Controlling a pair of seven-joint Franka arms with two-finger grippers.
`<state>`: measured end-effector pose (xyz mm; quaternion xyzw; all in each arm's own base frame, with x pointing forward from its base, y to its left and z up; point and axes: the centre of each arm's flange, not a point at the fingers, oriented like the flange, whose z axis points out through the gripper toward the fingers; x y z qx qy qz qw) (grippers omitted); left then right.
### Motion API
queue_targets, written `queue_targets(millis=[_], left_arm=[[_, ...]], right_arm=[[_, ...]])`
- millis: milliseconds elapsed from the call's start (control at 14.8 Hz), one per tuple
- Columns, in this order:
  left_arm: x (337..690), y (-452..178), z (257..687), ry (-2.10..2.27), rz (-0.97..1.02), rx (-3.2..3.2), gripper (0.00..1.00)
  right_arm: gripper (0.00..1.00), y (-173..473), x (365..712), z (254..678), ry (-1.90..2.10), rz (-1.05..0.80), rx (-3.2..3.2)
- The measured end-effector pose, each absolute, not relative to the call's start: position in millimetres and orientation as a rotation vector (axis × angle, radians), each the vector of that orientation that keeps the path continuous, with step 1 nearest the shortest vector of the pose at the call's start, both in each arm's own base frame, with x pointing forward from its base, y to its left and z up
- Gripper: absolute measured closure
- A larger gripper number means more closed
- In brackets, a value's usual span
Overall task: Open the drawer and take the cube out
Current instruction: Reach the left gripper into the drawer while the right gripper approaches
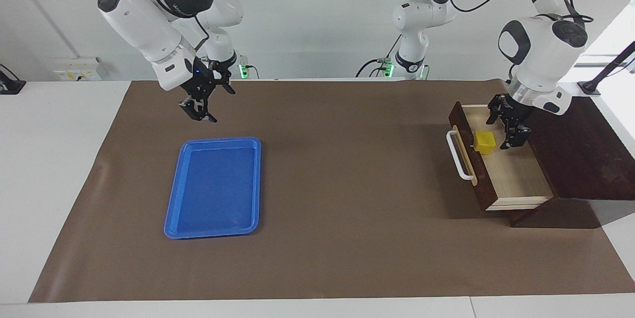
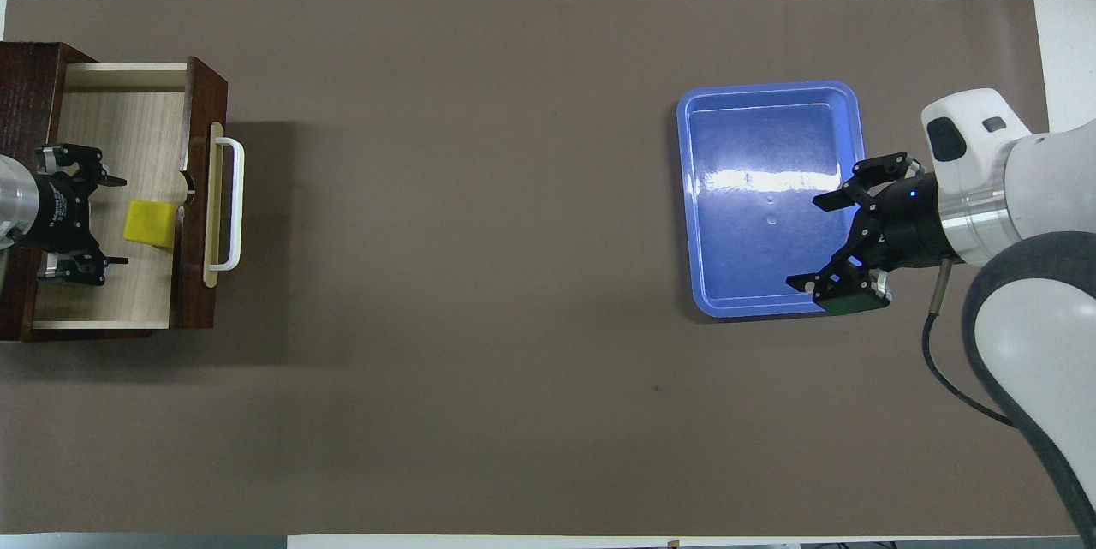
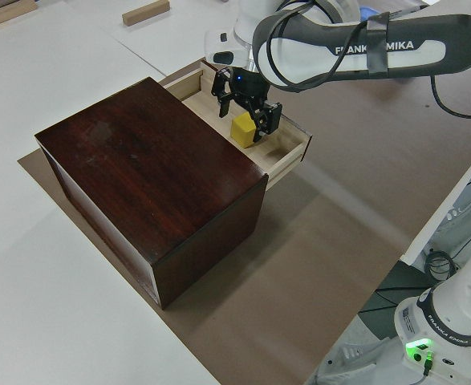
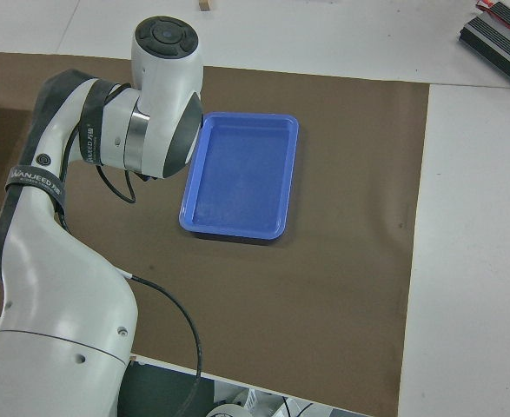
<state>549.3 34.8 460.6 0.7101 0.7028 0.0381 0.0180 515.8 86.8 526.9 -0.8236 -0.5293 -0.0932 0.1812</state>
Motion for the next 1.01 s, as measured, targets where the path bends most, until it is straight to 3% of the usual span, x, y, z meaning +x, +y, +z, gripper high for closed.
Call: queue_targets(millis=[809,876,1011], left_arm=[[546.9,26.0,439.3,2.165,0.102,2.234,0.03],[547.1,26.2,439.6,2.165,0.103,2.233,0.11],[549.2,28.7,443.6,2.168,0.107,2.226,0.38]], right_arm=[[0.00,218.5,515.6,446.5,-1.818,-0.601,-1.673],[0.00,235.0,513.4,443.5,-1.817,-0.628,-1.657],[0.00,269.4,504.0,440.1,-1.838,-0.656,-1.627]])
